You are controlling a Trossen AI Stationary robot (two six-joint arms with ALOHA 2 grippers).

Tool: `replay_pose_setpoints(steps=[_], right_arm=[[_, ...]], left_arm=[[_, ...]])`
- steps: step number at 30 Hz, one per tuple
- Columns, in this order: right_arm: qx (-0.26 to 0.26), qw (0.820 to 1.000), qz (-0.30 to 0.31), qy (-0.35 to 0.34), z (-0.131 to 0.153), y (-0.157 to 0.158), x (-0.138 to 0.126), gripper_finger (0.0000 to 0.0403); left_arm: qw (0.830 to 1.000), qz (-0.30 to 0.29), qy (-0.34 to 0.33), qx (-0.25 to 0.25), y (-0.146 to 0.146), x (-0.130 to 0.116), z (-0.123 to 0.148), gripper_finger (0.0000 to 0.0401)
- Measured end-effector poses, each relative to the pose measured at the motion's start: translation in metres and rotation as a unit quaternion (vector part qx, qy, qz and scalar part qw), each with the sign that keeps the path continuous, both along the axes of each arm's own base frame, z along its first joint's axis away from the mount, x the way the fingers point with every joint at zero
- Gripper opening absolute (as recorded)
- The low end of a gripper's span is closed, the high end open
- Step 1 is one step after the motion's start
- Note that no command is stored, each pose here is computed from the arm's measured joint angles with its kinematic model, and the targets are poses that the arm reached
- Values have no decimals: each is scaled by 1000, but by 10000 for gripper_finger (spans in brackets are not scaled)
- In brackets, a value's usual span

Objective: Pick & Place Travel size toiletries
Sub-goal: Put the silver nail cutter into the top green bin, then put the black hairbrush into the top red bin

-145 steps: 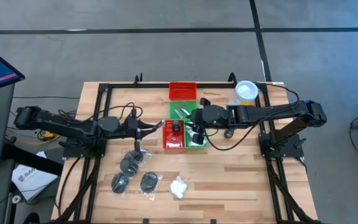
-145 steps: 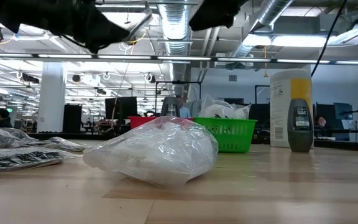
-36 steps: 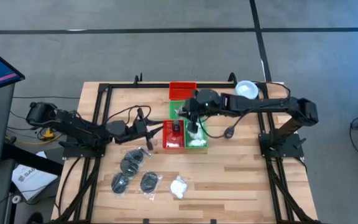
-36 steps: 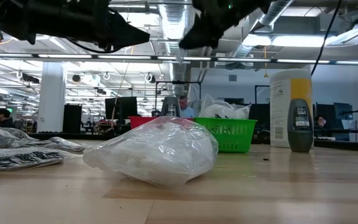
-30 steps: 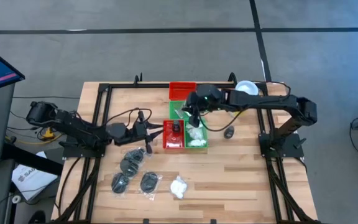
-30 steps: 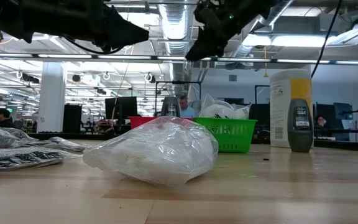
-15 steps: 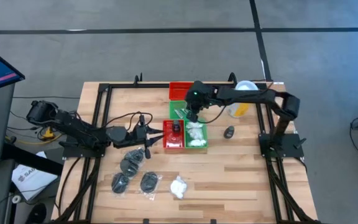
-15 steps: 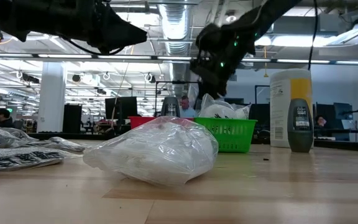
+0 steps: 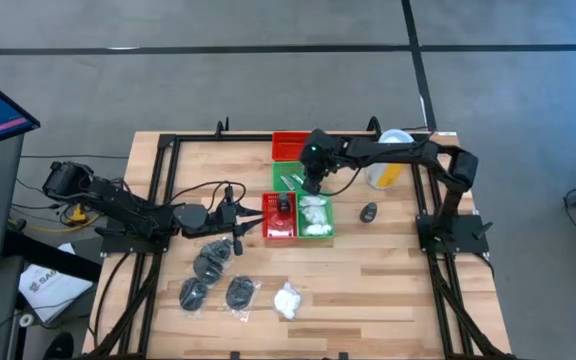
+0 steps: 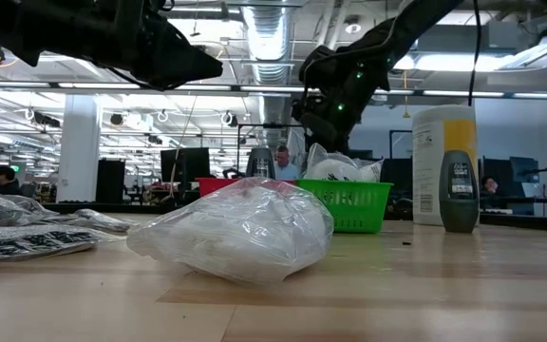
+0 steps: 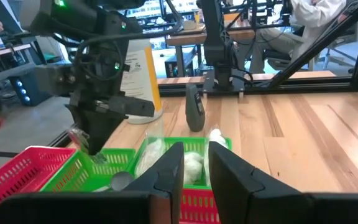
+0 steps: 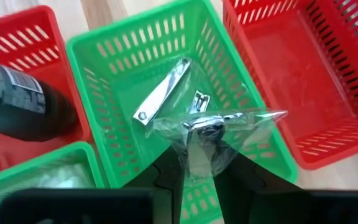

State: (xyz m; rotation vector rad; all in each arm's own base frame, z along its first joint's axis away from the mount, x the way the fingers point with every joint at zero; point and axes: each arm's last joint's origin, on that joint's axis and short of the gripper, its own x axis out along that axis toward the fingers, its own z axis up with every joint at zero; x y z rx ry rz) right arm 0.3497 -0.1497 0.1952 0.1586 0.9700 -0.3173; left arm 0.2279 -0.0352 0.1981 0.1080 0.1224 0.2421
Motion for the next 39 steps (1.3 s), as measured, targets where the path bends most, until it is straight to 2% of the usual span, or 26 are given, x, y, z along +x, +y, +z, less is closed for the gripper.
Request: replay_pose_setpoints(steps=[12,22,26,32,39], right_arm=[[-6,1000,1,-11,-5,-2,5,88],[-11,1000,13,-13,-4,3,7,176],[-22,999,22,-35,7,8,8,202],[-35,996,36,-68,25,19,9,222],[-47,992,64,-102,49,40,8,223]], left_arm=[[1000,2,15,-21,-1,-1,-4,72],[997,-1,62,-39,-1,-3,-14,71],[994,-26,89,-58,-2,-4,-19,71],[981,-64,164,-79,-4,-9,-33,73],[963,-61,232,-120,-4,-17,-45,109]])
